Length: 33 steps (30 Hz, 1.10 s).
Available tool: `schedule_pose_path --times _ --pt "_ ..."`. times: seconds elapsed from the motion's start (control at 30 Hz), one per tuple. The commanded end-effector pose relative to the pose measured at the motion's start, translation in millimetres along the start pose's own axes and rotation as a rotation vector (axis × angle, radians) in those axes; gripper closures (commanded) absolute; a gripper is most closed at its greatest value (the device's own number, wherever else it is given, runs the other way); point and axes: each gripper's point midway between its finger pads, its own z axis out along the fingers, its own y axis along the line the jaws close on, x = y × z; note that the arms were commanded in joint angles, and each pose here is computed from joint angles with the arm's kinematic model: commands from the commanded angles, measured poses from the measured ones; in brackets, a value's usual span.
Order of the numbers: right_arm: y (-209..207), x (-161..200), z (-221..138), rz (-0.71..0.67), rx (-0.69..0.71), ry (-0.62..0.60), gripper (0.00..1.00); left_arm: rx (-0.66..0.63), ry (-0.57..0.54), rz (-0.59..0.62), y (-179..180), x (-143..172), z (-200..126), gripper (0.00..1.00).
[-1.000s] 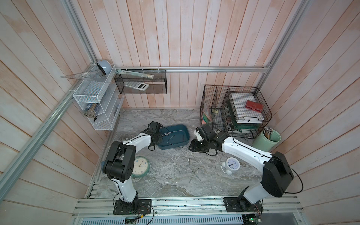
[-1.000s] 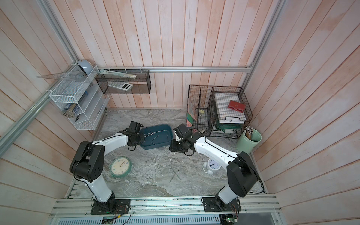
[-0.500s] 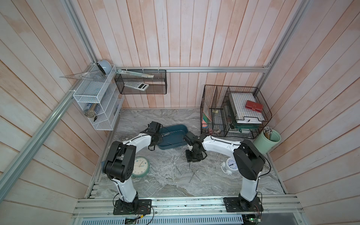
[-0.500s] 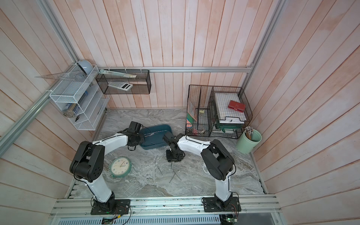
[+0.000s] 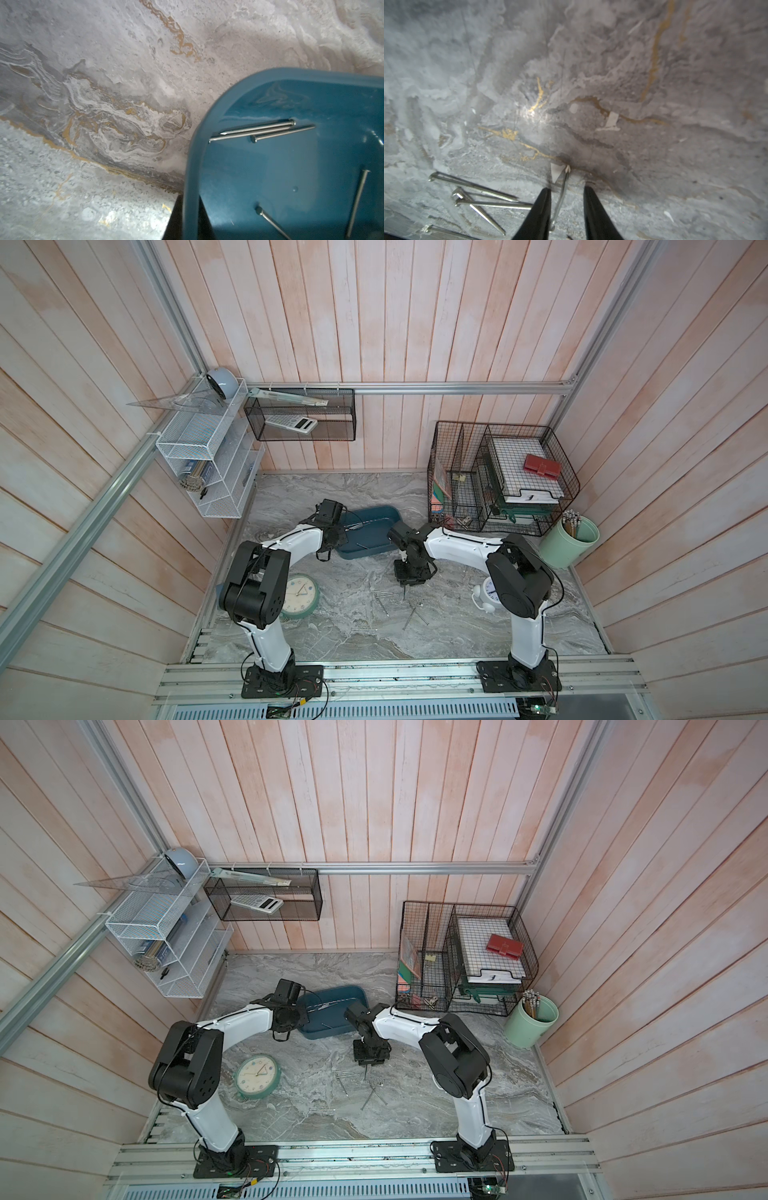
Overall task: Put the nails on the desktop into the storage box
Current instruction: Pick up the nail from the center of the board, then place the nail in the storage box.
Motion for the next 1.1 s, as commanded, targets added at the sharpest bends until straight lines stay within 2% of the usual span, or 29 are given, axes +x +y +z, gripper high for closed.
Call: schedule_pose_path --times 0.0,0.17,0.3,0.5,0.6,0.87,1.0,1.07 --pt "-12.6 11.1 15.4 -0.006 0.084 0.064 0.74 -0.035 0.164 0.036 13.6 46.9 20.0 1.00" --pt "-22.6 22.2 25.9 -0.030 0.163 0.134 0.85 -0.032 0.162 0.034 13.8 47.0 20.6 1.00" --pt "-31.9 25.8 35.3 -0.047 0.218 0.165 0.99 -0.027 0.161 0.030 13.6 47.7 21.7 1.00" --pt "-36.4 11.5 25.2 -0.064 0.229 0.114 1.00 -0.027 0.164 0.030 13.0 47.7 22.0 1.00" --pt "-23.0 -0.5 -4.0 -0.088 0.175 0.033 1.00 -0.027 0.163 0.034 12.0 46.1 20.7 1.00" --pt "13.8 -9.6 -122.5 -0.168 -0.016 -0.177 1.00 -0.029 0.166 0.038 12.0 44.8 18.0 1.00" --pt "32.0 -51.5 -153.2 -0.184 -0.103 -0.344 1.00 -0.028 0.163 0.039 11.3 45.4 16.0 1.00" --pt "44.6 -82.3 -158.4 -0.188 -0.175 -0.369 1.00 -0.026 0.162 0.039 10.4 46.0 15.1 1.00"
